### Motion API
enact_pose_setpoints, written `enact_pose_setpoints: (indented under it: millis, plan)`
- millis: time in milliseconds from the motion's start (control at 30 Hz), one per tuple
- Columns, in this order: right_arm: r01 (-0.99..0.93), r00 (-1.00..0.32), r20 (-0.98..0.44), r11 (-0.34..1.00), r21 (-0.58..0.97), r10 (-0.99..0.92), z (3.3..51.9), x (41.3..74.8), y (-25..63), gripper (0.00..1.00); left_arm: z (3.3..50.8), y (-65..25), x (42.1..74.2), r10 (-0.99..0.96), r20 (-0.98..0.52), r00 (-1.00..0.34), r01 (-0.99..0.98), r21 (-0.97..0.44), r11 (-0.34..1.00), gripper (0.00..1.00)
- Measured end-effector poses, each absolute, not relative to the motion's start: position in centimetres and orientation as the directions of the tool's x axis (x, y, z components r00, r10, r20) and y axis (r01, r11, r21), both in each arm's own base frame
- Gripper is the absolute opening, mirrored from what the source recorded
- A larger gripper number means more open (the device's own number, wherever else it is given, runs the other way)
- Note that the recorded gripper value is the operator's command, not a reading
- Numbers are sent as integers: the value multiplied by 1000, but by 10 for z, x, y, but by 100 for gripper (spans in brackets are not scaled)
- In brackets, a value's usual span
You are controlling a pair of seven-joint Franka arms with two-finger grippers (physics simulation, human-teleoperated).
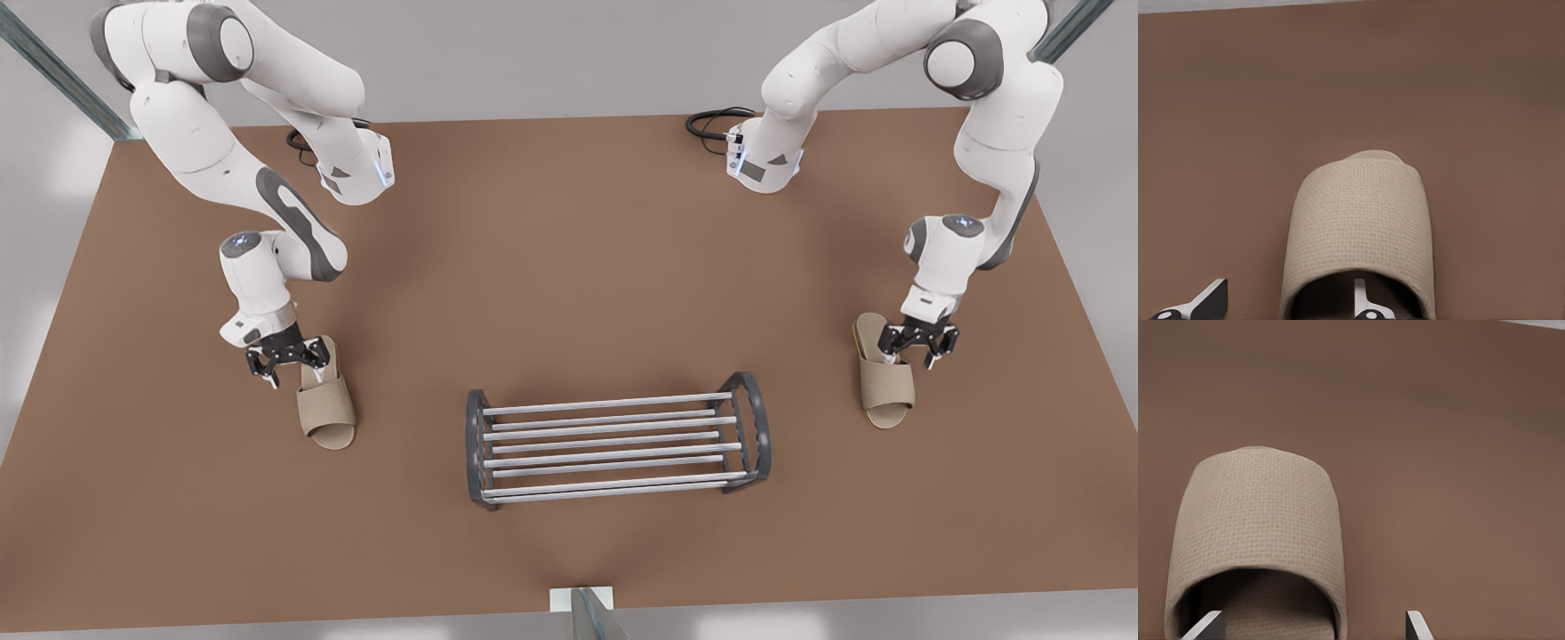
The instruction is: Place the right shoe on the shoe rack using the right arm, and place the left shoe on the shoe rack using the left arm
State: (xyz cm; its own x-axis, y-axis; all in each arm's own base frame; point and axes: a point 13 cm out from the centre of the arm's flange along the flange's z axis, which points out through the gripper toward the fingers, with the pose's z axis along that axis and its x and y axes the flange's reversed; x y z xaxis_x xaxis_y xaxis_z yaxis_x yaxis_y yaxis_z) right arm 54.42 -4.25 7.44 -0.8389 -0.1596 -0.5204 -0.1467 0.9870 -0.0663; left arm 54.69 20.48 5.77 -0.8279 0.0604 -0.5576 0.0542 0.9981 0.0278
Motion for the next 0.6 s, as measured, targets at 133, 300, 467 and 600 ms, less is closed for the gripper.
enact_pose_setpoints:
  millis: [133,300,467,600]
  plan:
    - [-173,-834,-520,982,-74,-186,69,551,-39,100,54,203,548,57,-557,-829,55,21,998,69]
    - [-194,-830,-518,978,-81,-208,64,556,-37,100,59,209,549,53,-563,-825,46,27,999,40]
    - [-209,-828,-513,974,-88,-225,61,555,-37,100,67,213,556,47,-577,-816,36,30,999,24]
    - [-214,-829,-510,973,-92,-230,59,554,-40,100,83,206,576,30,-609,-793,25,18,1000,21]
